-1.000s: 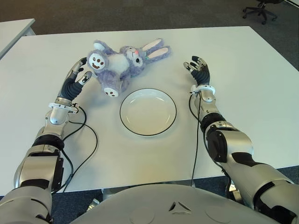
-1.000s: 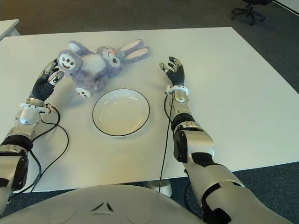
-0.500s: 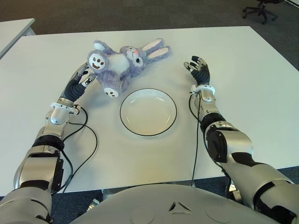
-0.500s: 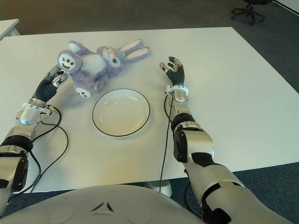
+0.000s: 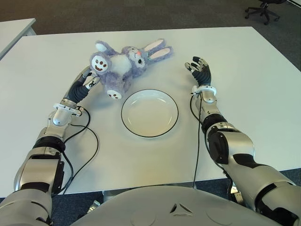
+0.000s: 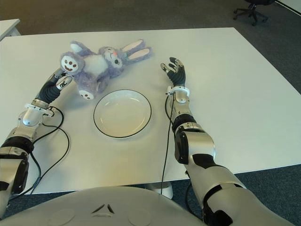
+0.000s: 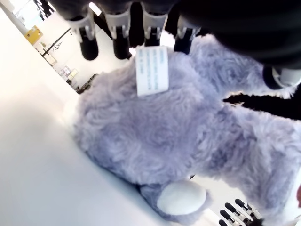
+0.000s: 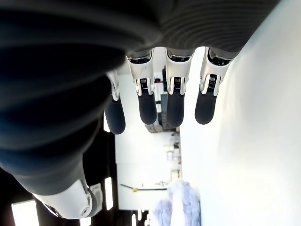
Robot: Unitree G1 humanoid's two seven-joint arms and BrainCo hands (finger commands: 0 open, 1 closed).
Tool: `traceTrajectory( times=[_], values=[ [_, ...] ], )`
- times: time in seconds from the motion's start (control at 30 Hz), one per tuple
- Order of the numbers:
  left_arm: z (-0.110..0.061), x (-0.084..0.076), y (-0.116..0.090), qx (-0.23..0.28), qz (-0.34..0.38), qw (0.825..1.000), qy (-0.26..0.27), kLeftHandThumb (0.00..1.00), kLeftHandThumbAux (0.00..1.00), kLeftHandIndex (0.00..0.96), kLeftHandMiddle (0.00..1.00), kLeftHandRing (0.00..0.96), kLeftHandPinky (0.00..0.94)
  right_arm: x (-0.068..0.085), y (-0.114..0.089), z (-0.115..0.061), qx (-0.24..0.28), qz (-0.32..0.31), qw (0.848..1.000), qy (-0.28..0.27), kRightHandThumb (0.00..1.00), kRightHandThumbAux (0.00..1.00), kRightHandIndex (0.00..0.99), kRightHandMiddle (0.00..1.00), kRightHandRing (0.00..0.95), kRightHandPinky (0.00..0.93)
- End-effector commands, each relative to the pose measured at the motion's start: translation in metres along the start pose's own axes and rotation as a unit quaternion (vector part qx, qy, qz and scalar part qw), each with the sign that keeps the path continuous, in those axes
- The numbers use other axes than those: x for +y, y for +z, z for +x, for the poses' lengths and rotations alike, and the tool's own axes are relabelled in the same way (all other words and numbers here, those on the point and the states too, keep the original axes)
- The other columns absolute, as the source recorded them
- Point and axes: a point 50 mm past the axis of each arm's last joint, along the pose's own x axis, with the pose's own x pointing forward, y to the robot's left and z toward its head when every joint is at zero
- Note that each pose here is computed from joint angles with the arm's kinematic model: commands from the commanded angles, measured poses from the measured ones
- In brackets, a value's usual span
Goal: Put the doll into the plate.
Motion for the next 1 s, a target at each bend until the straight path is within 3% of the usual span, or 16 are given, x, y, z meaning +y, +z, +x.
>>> traceTrajectory(
  times=[0.03,0.4,1.0],
  values=[
    [-0.0748,-0.0992,-0.0279,0.135,-0.102,0.983,-0.078,0.312,0.123,0.0,0.0,0.0,0.0,0.005,-0.0513,-0.0281,0.103,-0.001,0.995,0.004,0.298,0.742,0.205,0.157,0.149,0.195],
    [-0.073,-0.1015,-0.0258,0.131,-0.098,0.984,-0.068,0.337,0.155,0.0,0.0,0.0,0.0,0.0045,-0.0514,-0.0282,0.102,-0.002,0.995,0.005,0.31,0.742,0.208,0.16,0.155,0.197],
    [-0.0674,-0.1048,-0.018,0.116,-0.127,0.985,-0.005,0.443,0.168,0.0,0.0,0.0,0.045,0.0047,-0.0517,-0.0284,0.102,-0.005,0.995,0.005,0.371,0.751,0.213,0.17,0.164,0.215]
  ],
)
